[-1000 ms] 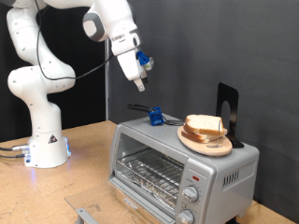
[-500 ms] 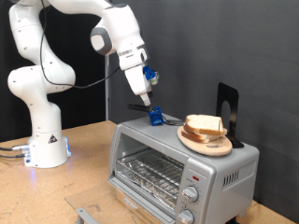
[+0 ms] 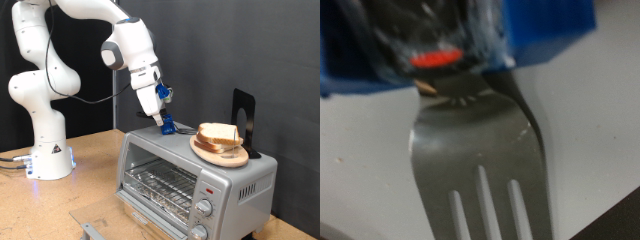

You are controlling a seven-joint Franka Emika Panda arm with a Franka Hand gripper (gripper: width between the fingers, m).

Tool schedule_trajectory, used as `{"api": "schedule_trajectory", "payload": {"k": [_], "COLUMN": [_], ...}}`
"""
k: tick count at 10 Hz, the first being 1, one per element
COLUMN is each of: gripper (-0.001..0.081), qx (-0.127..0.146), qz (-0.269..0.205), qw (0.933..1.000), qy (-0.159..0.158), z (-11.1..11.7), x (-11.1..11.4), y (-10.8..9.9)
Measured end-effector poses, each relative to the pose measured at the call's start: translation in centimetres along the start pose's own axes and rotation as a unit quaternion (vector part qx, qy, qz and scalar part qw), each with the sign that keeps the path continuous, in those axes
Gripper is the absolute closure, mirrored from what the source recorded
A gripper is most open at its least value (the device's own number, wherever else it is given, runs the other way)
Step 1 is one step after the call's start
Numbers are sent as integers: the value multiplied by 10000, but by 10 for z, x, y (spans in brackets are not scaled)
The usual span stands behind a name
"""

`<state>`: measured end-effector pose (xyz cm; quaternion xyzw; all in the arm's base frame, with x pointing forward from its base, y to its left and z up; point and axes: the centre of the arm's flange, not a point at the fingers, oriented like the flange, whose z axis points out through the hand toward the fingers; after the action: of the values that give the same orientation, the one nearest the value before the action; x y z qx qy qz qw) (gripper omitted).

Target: Make a piece of toast with the oven

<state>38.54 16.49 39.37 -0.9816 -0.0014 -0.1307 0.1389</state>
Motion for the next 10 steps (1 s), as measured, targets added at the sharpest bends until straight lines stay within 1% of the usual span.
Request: {"api": "schedule_trajectory", "payload": {"k": [4,7,8,9,10], "gripper": [-3,-3,120,120,265], "qx": [101,150,151,154,168], "qz": [-82,-113,-117,-108,-89], "qw": [9999,9998,9998,9998,9998], "qy": [9,-39,-52,-75,-113], "z": [13,17,18,19,20], "x": [1,0,-1,-1,-2], "y": [-9,-16,-17,-18,-19]}}
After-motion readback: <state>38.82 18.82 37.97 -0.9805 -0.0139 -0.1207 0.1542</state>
